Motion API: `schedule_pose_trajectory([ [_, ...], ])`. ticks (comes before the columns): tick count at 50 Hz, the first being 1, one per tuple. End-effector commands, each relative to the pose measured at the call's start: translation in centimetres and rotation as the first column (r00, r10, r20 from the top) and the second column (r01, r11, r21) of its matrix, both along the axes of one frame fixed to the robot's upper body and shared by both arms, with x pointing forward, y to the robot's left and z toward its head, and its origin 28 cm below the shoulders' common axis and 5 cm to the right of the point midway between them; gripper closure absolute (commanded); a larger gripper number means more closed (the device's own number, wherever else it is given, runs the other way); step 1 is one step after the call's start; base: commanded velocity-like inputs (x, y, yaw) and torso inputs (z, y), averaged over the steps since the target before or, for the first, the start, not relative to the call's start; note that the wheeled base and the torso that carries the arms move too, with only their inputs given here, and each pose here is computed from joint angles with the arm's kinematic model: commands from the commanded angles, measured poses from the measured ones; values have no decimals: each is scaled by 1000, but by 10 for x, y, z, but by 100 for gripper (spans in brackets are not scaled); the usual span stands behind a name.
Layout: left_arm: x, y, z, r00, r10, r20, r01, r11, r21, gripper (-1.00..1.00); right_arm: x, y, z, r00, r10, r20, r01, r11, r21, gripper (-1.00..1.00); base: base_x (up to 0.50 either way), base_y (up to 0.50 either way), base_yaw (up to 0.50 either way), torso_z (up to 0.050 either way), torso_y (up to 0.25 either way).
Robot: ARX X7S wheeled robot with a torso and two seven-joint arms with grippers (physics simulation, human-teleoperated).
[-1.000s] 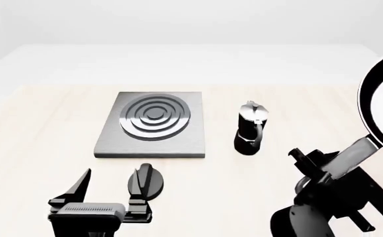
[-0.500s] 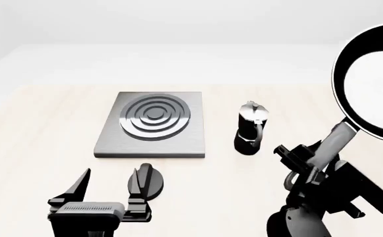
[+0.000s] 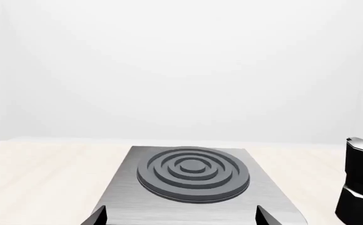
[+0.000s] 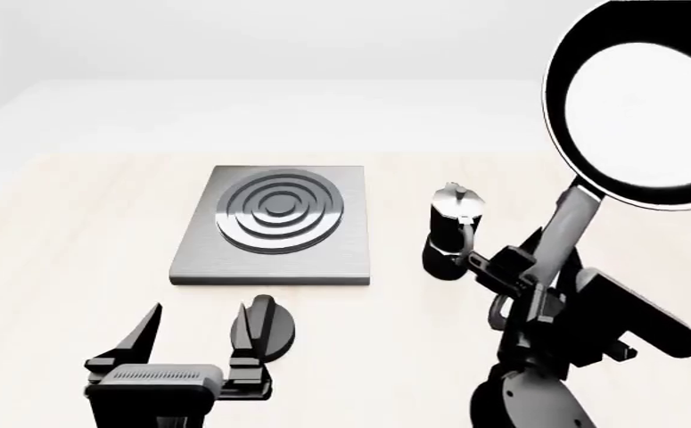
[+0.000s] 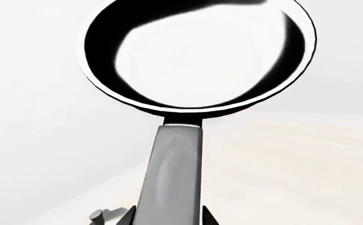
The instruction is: Put the frying pan on the stove.
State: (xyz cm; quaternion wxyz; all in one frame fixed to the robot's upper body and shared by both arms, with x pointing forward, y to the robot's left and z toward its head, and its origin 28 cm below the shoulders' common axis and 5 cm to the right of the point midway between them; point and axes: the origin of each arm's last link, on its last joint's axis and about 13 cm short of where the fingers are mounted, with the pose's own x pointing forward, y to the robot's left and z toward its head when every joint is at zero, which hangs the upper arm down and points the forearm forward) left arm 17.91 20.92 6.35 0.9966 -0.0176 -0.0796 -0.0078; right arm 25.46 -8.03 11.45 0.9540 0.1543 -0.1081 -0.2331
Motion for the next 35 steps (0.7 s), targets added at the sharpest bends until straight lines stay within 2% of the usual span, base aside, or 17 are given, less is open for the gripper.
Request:
schedule_pose_trajectory([
  [1, 0, 0, 0, 1000, 2, 2, -2, 1000, 2, -100, 0, 6, 11, 994, 85, 67, -80, 994, -74, 100, 0, 0, 0, 0, 10],
  [9, 0, 0, 0, 1000, 3, 4, -3, 1000, 2, -100, 6, 11, 10, 987, 158, 22, -155, 984, -86, 100, 0, 0, 0, 1, 1],
  [12, 0, 0, 0, 1000, 1, 3, -1, 1000, 2, -100, 2, 14, 16, 979, 192, 63, -184, 976, -116, 100, 0, 0, 0, 0, 0],
  [14, 0, 0, 0, 1000, 0, 1, 0, 1000, 2, -100, 0, 16, 19, 975, 212, 60, -200, 966, -166, 100, 0, 0, 0, 0, 5],
  [15, 0, 0, 0, 1000, 0, 0, 0, 1000, 1, -100, -1, 17, 19, 978, 208, 10, -204, 965, -164, 100, 0, 0, 0, 0, 0],
  [17, 0, 0, 0, 1000, -1, -1, 1, 1000, -1, -100, -1, 18, 21, 972, 228, 49, -217, 961, -171, 100, 0, 0, 0, 0, 0],
  [28, 0, 0, 0, 1000, 1, 1, -1, 1000, 1, -100, -3, 26, 27, 940, 341, 13, -331, 921, -208, 100, 0, 0, 0, 1, 2],
  [35, 0, 0, 0, 1000, 4, 2, -4, 1000, 0, -100, -5, 30, 29, 925, 379, -7, -369, 898, -240, 100, 0, 0, 0, 0, 1],
])
